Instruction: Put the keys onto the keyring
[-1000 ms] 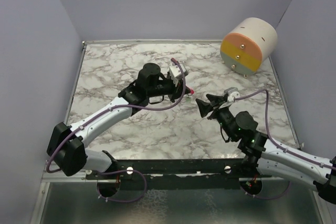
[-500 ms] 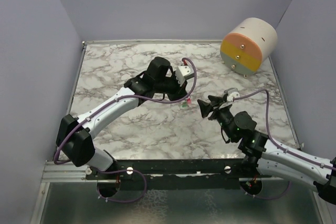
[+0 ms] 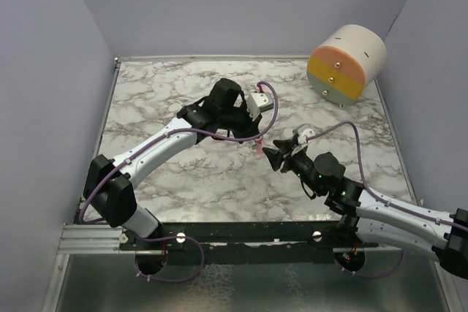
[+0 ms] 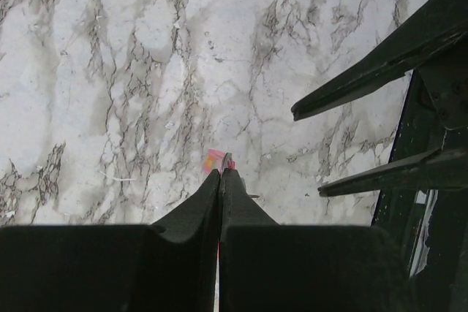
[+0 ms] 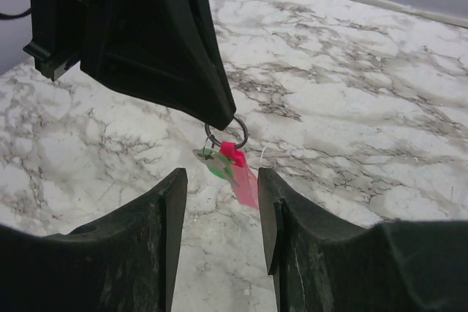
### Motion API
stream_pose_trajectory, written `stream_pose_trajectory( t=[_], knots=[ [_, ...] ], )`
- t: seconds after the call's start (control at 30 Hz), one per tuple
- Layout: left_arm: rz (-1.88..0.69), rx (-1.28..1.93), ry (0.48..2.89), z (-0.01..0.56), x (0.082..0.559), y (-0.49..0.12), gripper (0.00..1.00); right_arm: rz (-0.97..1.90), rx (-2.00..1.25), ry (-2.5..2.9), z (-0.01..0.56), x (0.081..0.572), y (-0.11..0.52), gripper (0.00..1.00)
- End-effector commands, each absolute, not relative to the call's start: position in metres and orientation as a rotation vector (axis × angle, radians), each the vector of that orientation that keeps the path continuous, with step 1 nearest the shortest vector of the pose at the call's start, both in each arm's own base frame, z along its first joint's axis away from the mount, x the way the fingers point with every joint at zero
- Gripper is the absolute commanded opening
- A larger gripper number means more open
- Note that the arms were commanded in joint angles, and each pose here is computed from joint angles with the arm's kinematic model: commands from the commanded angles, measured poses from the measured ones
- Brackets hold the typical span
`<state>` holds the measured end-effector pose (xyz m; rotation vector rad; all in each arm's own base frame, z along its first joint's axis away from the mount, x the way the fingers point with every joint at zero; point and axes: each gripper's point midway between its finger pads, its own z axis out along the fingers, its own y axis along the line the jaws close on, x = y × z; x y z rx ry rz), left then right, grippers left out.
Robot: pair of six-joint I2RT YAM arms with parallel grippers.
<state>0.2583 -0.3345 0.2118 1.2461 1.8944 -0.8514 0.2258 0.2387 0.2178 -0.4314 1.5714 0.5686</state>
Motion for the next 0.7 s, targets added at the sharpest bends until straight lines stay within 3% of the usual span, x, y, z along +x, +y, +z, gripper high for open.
stream_pose_trajectory(
  t=[0.0, 0.67],
  knots=[
    [-0.827, 1.252, 1.897, 0.215, 0.261, -0.335, 0.0, 0.637, -0.518, 1.55, 0.221, 0.221, 0.262, 0.41],
    [-0.85, 1.263, 1.903, 0.21, 0.256, -0.338, 0.0, 0.641, -0.485, 1.563, 0.213, 0.236, 0.281, 0.35]
  ],
)
